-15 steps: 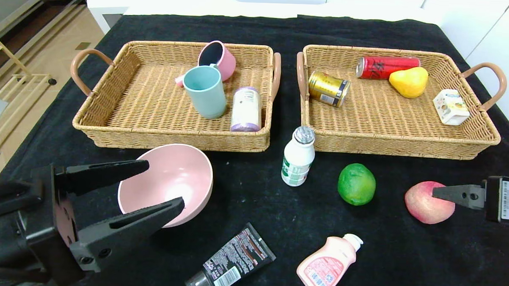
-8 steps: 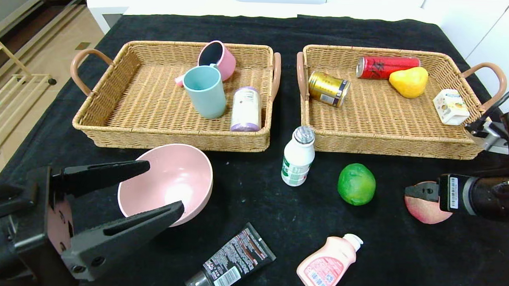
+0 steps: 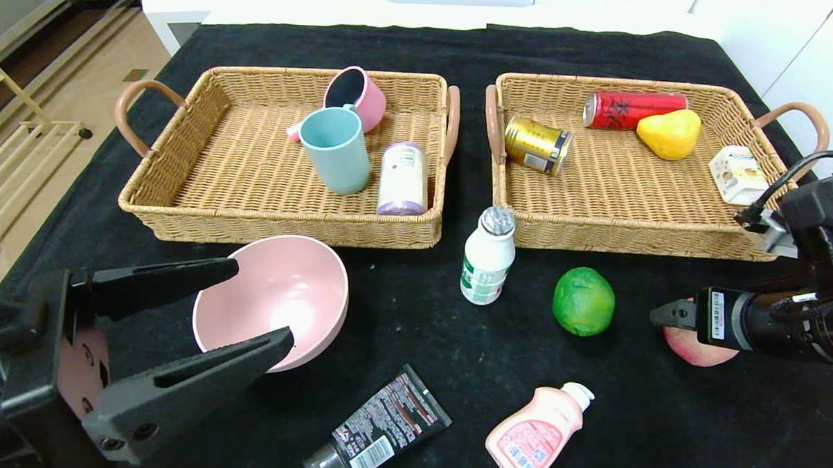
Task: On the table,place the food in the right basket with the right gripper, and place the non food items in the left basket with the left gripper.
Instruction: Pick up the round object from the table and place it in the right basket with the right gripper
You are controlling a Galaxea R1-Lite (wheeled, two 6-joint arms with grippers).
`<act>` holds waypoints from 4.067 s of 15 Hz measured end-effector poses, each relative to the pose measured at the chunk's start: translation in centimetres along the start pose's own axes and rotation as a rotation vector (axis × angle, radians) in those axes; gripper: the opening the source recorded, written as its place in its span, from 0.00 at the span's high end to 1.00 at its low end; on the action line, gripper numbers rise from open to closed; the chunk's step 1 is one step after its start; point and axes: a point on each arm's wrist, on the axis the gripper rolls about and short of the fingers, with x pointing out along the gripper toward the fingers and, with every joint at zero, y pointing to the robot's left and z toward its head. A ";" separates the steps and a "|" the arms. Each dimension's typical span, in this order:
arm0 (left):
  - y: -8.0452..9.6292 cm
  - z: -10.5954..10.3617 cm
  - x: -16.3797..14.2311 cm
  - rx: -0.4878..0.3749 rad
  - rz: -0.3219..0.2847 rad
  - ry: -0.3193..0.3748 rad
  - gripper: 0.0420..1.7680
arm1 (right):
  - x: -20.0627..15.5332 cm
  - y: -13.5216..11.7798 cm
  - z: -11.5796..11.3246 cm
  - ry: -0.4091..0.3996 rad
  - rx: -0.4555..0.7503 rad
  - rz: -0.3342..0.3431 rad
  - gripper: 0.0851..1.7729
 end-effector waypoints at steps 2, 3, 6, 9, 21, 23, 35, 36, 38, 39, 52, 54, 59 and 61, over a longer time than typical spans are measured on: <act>0.0 0.1 0.0 0.001 0.000 -0.004 0.03 | 0.2 0.1 0.0 0.006 0.004 -0.002 0.04; 0.0 0.1 0.0 0.001 -0.001 -0.005 0.03 | 0.4 0.1 0.0 0.009 0.003 -0.005 0.04; 0.0 0.2 -0.1 0.002 -0.001 -0.007 0.03 | 0.8 0.1 -0.1 0.020 0.003 -0.012 0.04; -0.1 0.2 -0.2 0.004 -0.002 -0.013 0.03 | 1.0 0.2 -0.1 0.025 0.003 -0.012 0.15; -0.4 0.5 -0.5 0.010 -0.016 -0.027 0.03 | 1.3 0.4 -0.4 0.038 0.000 -0.014 0.36; -0.4 0.5 -0.6 0.011 -0.016 -0.030 0.03 | 1.2 0.4 -0.4 0.037 0.000 -0.010 0.36; -0.4 0.5 -0.5 0.010 -0.013 -0.028 0.03 | -5.4 1.5 0.9 -0.152 -0.064 0.082 0.36; -0.4 0.5 -0.5 0.010 -0.013 -0.028 0.03 | -5.9 1.6 1.4 -0.175 -0.082 0.091 0.36; -0.3 0.5 -0.5 0.010 -0.013 -0.028 0.03 | -6.3 2.0 2.6 -0.215 -0.105 0.098 0.36; -0.3 0.5 -0.5 0.010 -0.013 -0.028 0.03 | -6.5 2.3 3.4 -0.238 -0.109 0.102 0.36; -0.3 0.4 -0.5 0.011 -0.013 -0.026 0.03 | -0.8 4.8 12.8 -0.390 -0.117 0.063 0.36; -0.3 0.5 -0.5 0.012 -0.012 -0.027 0.03 | 0.1 5.1 13.4 -0.426 -0.104 0.070 0.36; -0.3 0.5 -0.5 0.012 -0.013 -0.028 0.03 | 2.5 5.4 14.3 -0.486 -0.074 0.079 0.36; -0.3 0.5 -0.5 0.012 -0.013 -0.028 0.03 | 3.2 5.4 14.2 -0.475 -0.075 0.075 0.36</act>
